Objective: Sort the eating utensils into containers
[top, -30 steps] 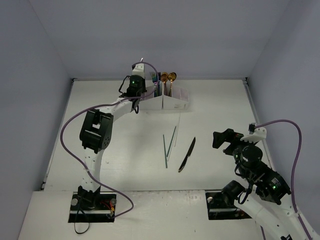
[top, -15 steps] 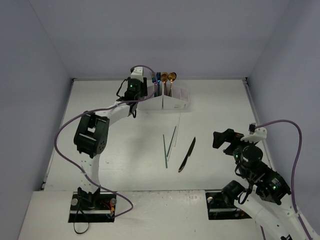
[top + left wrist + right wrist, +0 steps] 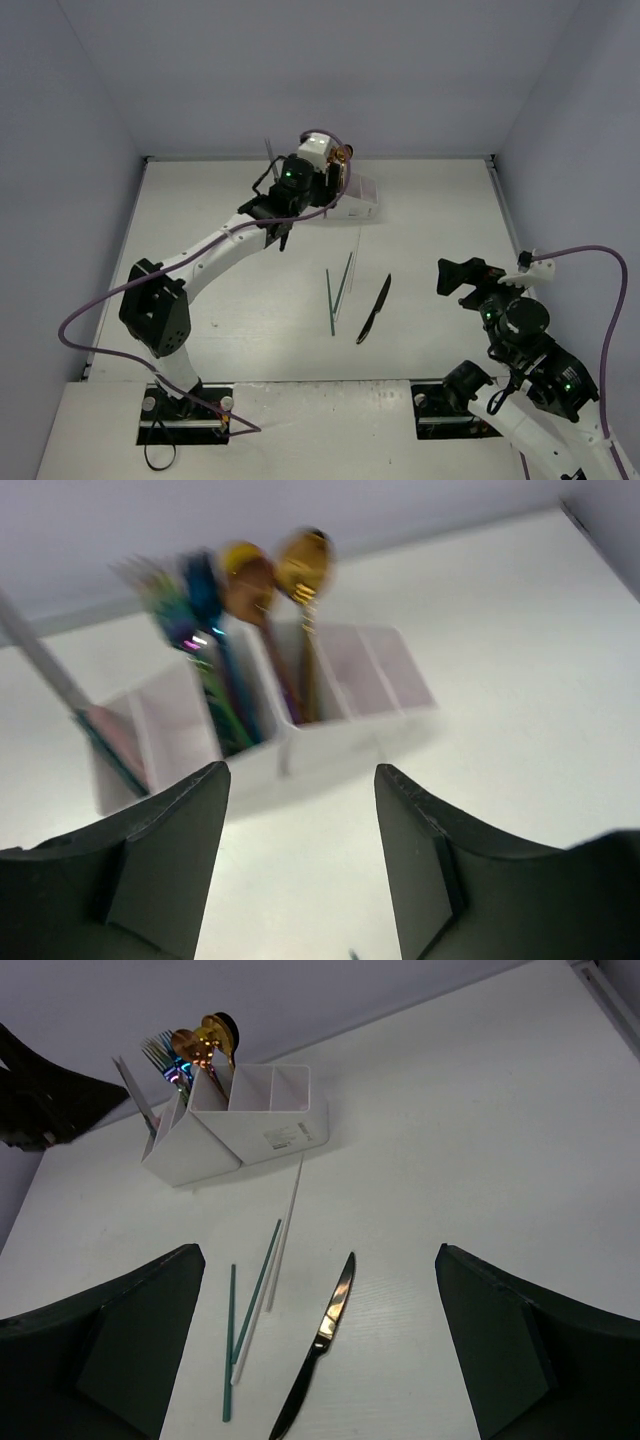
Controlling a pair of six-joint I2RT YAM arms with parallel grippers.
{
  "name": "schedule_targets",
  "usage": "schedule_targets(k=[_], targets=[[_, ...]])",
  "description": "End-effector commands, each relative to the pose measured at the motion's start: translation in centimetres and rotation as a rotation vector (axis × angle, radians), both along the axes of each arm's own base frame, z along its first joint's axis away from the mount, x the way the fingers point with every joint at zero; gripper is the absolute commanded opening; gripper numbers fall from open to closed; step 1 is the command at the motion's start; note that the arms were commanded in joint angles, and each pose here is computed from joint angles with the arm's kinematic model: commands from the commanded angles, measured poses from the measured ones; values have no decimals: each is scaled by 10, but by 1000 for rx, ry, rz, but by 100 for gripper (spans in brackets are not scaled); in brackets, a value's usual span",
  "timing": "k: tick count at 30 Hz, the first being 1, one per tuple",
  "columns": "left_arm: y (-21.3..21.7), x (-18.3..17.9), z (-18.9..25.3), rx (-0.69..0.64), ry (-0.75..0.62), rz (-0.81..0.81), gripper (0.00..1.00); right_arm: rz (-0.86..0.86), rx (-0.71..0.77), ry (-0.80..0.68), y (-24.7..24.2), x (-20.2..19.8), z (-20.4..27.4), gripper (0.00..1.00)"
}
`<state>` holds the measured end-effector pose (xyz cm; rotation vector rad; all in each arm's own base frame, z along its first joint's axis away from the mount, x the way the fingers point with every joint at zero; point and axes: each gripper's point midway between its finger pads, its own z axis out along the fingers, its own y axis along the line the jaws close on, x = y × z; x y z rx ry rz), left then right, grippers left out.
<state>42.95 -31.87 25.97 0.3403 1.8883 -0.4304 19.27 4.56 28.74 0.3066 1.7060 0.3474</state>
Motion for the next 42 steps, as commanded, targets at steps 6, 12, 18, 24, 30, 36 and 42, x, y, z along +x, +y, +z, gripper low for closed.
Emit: schedule_targets(k=[6,12,18,24,30,36,42], targets=[[-79,-148,-69,138,362,-278,64,-38,66,-196,-26,-21,64,100],[-117,-193,-119,233,465,-343,64,-40,97,-240,-35,-33,70,100],[-128,-212,-168,366,570,-328,60,-41,114,-257,-40,-39,74,100],[-126,-218,-192,393,633,-319,53,-44,126,-255,-42,-42,71,100],[-123,-220,-207,419,666,-311,50,-42,135,-244,-41,-42,65,100],[-122,-219,-220,417,717,-294,45,-48,137,-241,-42,-42,64,100],[-122,-214,-227,429,725,-259,37,-42,137,-234,-41,-42,60,100]])
